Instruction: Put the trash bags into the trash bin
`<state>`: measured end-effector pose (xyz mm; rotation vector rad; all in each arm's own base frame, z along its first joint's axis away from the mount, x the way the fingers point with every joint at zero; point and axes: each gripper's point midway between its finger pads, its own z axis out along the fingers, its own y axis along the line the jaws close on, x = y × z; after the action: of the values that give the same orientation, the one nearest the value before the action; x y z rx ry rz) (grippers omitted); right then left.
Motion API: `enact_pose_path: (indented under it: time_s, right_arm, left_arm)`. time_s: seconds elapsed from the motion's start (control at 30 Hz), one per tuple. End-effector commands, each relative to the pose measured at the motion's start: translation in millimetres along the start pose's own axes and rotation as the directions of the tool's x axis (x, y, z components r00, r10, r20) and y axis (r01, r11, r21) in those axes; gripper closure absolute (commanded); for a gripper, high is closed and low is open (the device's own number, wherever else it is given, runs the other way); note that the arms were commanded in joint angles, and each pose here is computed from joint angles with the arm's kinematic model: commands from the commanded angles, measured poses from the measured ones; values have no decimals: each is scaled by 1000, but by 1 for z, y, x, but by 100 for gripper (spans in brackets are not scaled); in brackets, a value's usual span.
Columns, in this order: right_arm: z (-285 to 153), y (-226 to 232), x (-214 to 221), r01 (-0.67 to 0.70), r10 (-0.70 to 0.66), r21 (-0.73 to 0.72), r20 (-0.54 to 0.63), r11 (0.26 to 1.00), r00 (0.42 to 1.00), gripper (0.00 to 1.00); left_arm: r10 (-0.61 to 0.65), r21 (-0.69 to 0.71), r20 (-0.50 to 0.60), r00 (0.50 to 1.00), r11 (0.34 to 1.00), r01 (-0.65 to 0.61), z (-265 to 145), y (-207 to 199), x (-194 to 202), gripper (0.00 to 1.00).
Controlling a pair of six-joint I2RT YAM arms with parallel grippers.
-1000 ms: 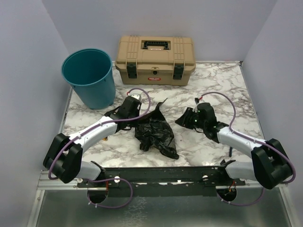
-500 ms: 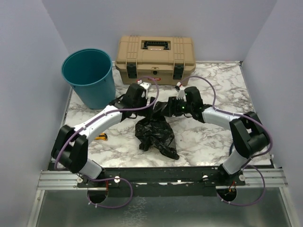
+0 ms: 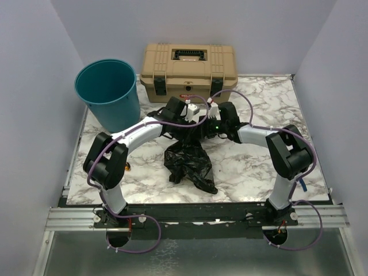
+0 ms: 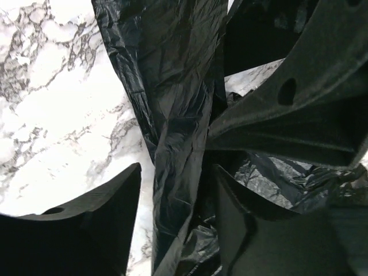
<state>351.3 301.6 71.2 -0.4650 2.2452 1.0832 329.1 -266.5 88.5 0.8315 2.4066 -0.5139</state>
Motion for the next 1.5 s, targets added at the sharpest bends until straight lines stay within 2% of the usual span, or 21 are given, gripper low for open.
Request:
enact_pose_path:
  time_s: [0.0, 0.13, 0.17, 0.23, 0.4, 0.53, 0.63, 0.73, 0.83, 0.9, 0.97, 1.07, 1.27, 1.47]
  right_arm:
    - [7, 5, -10, 52, -52, -67, 12, 996, 999, 45]
    - [13, 3, -6, 43, -43, -78, -5, 996, 999, 47]
    - [14, 2, -5, 40, -40, -76, -5, 996, 999, 48]
    - [16, 0, -4, 36, -36, -70, -7, 997, 999, 51]
    - [18, 1, -4, 30, -30, -81, -2, 996, 1000, 67]
    - [17, 7, -4, 42, -42, -92, 5, 995, 999, 72]
    - [14, 11, -6, 53, -51, -103, 18, 993, 999, 83]
    - [11, 7, -9, 52, -49, -65, 33, 997, 998, 99]
    - [5, -17, -8, -19, 14, 100, 51, 995, 999, 100]
    - [-5, -37, -3, -90, 73, 227, 81, 970, 994, 100]
    - [-16, -49, 3, -154, 122, 295, 125, 943, 985, 99]
    - [-28, -51, 8, -210, 161, 309, 176, 928, 971, 99]
    - [-46, -43, -2, -264, 185, 312, 261, 912, 947, 99]
    - [-49, -34, -10, -251, 182, 299, 241, 921, 953, 99]
  left_arm:
    - [54, 16, -43, 998, 998, -53, 10, 4, 1, 55]
    - [26, -6, -56, 998, 1000, -26, 16, 8, 1, 82]
    - [18, -12, -57, 998, 1000, -19, 17, 9, 1, 92]
    - [6, -24, -45, 999, 1000, -7, 17, 10, -2, 100]
    - [-31, -46, 19, 999, 998, 31, 10, 11, -12, 100]
    - [-43, -10, 44, 998, 999, 44, 6, 4, -17, 100]
    - [-51, 1, 55, 997, 999, 51, 2, 3, -19, 100]
    - [-68, -23, 78, 995, 997, 70, -5, 8, -23, 100]
    - [-124, -109, 118, 985, 985, 137, -16, 29, -25, 100]
    - [-187, -172, 154, 970, 962, 213, -26, 50, -23, 100]
    - [-247, -200, 201, 948, 937, 287, -39, 68, -20, 100]
    - [-305, -200, 248, 920, 913, 356, -52, 84, -12, 100]
    - [-337, -201, 260, 905, 898, 392, -57, 90, -1, 100]
    - [-347, -178, 248, 904, 901, 395, -51, 88, 1, 100]
